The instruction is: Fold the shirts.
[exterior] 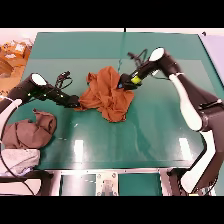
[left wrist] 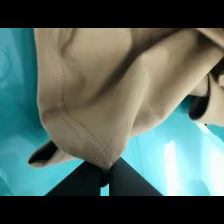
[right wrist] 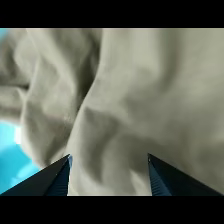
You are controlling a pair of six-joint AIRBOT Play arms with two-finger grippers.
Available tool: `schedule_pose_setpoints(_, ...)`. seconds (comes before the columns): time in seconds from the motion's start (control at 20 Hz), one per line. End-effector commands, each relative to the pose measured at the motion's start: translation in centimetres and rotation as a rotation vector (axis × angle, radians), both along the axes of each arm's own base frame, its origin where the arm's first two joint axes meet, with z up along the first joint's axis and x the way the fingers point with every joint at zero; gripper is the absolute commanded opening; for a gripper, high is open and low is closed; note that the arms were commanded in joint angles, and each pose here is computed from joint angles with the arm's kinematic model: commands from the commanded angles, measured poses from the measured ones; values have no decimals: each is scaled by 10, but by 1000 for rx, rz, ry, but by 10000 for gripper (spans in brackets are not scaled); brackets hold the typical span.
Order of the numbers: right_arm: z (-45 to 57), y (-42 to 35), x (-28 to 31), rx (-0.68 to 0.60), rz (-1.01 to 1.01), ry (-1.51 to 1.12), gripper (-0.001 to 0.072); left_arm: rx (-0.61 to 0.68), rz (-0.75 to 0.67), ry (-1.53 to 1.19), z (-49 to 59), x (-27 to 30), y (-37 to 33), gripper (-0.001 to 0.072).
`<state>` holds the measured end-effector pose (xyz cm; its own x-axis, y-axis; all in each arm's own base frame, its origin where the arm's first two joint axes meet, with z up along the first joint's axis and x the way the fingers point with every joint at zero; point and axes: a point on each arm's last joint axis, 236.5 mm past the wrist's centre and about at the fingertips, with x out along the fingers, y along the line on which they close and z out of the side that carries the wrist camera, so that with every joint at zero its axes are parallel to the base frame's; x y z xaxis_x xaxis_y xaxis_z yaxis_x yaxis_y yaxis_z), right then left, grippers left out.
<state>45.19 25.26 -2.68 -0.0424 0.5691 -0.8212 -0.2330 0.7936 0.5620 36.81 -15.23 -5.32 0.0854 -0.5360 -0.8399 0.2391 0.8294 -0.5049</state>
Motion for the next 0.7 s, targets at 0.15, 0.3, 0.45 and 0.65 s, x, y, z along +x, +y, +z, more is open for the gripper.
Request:
schedule_pose_setpoints(0.15,-32,32,-26,-116,16,68,544,-9,-45,37,0,-13,-2,28)
schedule_pose_setpoints(0.3,-34,31,-26,-122,10,73,202,-9,-45,37,0,-13,-2,28)
schedule_pose_setpoints(0.45,-21,35,-14,-103,2,26,27,-7,-45,36,0,-13,-2,28)
schedule_pose_setpoints(0.65,63,14,20,-49,-46,-116,25,85,-57,62,-11,-19,17,28)
